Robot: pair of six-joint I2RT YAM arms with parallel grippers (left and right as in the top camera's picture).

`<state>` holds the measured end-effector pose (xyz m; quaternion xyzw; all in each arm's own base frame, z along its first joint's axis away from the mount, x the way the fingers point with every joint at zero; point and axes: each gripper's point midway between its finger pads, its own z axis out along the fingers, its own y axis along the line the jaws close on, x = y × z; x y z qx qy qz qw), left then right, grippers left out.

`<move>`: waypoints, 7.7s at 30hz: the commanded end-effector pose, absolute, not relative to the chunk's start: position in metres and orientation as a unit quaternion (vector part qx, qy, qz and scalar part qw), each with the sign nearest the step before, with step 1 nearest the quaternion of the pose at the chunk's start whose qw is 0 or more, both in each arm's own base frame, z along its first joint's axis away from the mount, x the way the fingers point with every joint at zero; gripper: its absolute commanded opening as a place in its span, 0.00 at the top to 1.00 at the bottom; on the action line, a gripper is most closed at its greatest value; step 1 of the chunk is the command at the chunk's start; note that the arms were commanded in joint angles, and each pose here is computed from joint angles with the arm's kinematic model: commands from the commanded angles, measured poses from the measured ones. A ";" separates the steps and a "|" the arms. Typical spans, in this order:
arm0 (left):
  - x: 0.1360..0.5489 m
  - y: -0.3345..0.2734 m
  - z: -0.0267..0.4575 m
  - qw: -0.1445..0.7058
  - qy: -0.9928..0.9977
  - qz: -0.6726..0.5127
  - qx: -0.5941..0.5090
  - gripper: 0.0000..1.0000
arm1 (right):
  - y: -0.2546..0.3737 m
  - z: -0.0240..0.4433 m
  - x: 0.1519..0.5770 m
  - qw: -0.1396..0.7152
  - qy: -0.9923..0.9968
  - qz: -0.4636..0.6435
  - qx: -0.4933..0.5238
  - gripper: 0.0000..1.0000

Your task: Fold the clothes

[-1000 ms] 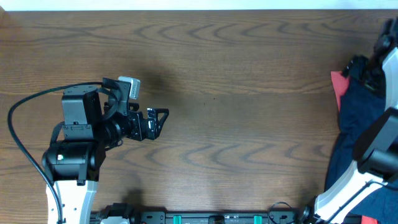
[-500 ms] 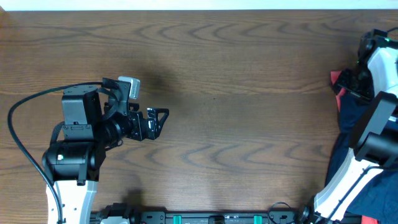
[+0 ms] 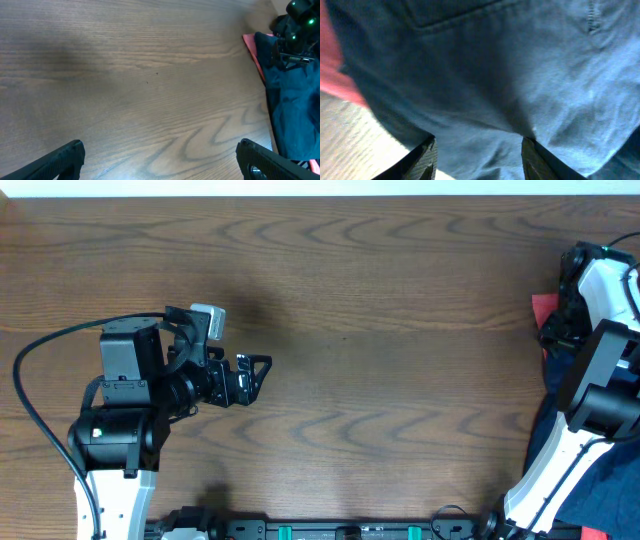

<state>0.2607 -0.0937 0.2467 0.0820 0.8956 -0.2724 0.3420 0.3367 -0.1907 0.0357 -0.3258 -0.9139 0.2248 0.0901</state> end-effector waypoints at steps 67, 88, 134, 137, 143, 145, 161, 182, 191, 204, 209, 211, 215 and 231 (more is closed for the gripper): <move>0.258 -0.089 0.231 0.297 0.917 -0.263 0.037 0.02 | 0.196 0.108 0.419 -0.163 -0.985 -0.043 0.047 0.63; 0.260 -0.110 0.196 0.186 0.939 -0.286 0.050 0.11 | 0.194 -0.033 0.436 -0.022 -0.985 -0.141 -0.099 0.99; 0.297 -0.069 0.041 -0.004 0.984 -0.180 0.009 0.32 | 0.145 0.036 0.386 -0.001 -0.994 -0.018 0.106 0.44; 0.294 -0.068 0.028 -0.026 0.984 -0.178 0.005 0.39 | 0.145 0.031 0.381 -0.001 -0.993 0.013 0.120 0.42; 0.295 -0.066 0.021 -0.029 0.985 -0.171 0.004 0.45 | 0.146 0.006 0.367 0.005 -0.991 0.028 0.130 0.52; 0.295 -0.065 0.021 -0.029 0.985 -0.171 0.004 0.47 | 0.139 0.000 0.364 0.007 -0.991 0.046 0.128 0.92; 0.296 -0.058 0.019 -0.029 0.989 -0.148 -0.001 0.55 | 0.041 0.162 0.511 -0.294 -0.923 0.234 0.080 0.95; 0.357 -0.112 0.051 0.104 0.942 -0.316 0.034 0.79 | 0.106 0.098 0.419 -0.078 -0.988 -0.132 0.034 0.55; 0.422 -0.128 0.053 0.242 0.934 -0.253 0.076 0.94 | 0.119 0.089 0.408 -0.056 -0.989 -0.135 0.009 0.60; 0.400 -0.060 -0.033 0.141 0.986 -0.083 -0.015 0.94 | 0.085 0.087 0.415 -0.063 -0.992 -0.108 -0.024 0.63; 0.355 0.002 -0.036 0.051 0.993 -0.030 -0.104 0.94 | 0.049 0.090 0.441 -0.111 -0.988 -0.093 -0.058 0.58; 0.338 0.019 -0.033 0.021 0.991 -0.027 -0.131 0.94 | 0.043 0.092 0.450 -0.130 -0.986 -0.095 -0.046 0.46; 0.317 0.037 -0.025 -0.012 0.987 -0.028 -0.158 0.94 | 0.050 0.091 0.450 -0.136 -0.986 -0.094 0.025 0.36; 0.310 0.045 0.030 0.028 0.987 -0.028 -0.158 0.94 | 0.080 0.012 0.418 -0.091 -0.991 -0.095 -0.011 0.49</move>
